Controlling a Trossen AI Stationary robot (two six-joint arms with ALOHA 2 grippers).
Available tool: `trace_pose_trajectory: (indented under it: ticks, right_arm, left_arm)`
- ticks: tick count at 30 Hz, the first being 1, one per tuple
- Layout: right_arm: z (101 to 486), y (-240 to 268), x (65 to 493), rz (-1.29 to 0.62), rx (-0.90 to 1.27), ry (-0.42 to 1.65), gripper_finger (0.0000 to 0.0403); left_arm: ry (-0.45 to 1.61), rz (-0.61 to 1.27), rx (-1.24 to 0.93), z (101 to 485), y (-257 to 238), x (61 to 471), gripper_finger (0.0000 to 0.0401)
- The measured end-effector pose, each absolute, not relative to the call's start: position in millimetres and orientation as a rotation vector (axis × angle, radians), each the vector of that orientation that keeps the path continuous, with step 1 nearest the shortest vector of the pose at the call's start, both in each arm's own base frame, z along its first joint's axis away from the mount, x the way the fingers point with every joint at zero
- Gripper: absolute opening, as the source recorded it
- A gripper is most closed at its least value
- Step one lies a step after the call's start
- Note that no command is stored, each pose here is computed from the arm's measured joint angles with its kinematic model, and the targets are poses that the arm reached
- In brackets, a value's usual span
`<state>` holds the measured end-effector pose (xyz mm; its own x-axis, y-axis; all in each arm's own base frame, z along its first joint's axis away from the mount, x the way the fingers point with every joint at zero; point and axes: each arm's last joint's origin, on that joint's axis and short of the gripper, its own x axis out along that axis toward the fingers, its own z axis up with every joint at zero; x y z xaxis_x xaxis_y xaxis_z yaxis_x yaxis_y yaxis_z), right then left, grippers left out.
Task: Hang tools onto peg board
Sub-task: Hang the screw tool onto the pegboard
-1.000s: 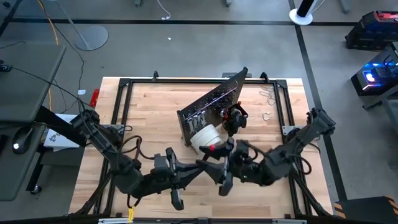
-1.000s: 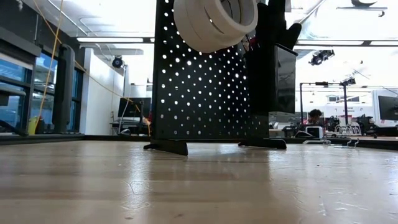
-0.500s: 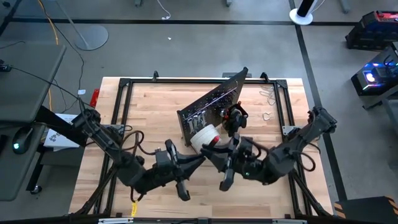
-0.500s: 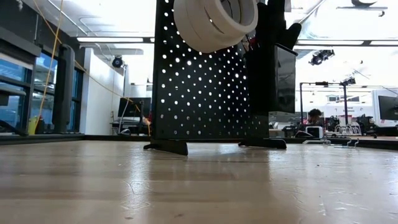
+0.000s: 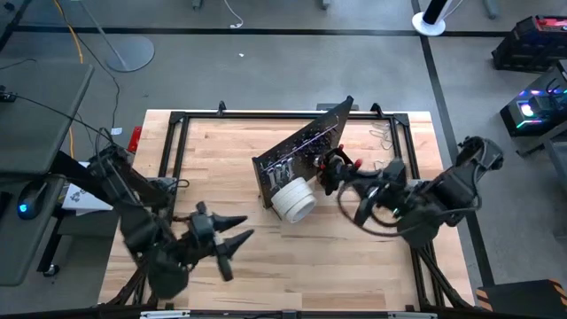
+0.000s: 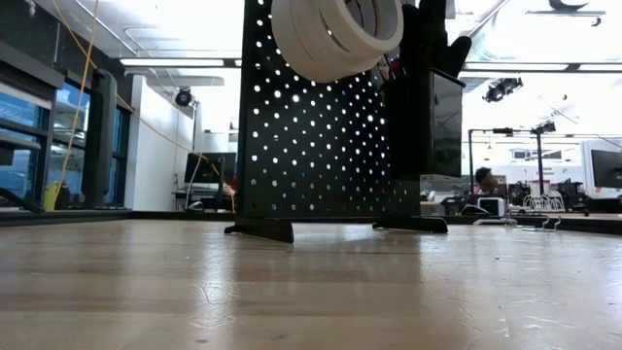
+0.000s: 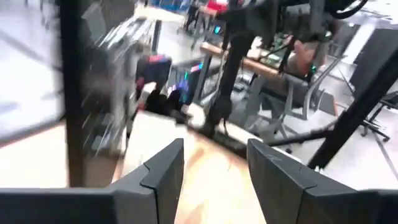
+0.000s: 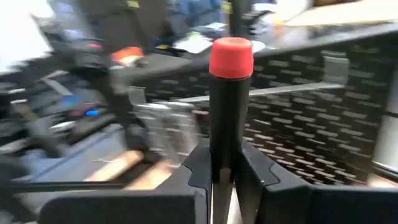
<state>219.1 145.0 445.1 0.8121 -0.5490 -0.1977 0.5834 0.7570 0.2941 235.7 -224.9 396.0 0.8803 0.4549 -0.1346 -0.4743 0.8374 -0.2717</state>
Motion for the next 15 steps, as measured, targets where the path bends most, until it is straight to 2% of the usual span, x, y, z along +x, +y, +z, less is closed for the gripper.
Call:
trace_pose_trajectory:
  ticks: [3,9,15]
  right_arm:
    - [428.3,129.8,203.4,-0.744,0.347,0.130,0.0028]
    - [416.7,94.8,197.1,-0.954,0.327,0.018,0.0028]
    - [386.6,66.0,209.1,-1.051,0.314,0.195,0.0028]
  left_arm:
    - [0.090,0.527,-0.394,375.9,-225.1,218.3,0.0167]
    - [-0.042,0.593,-0.579,341.8,-225.3,207.8,0.0167]
    - [-0.005,0.623,-0.624,335.0,-216.3,224.2,0.0168]
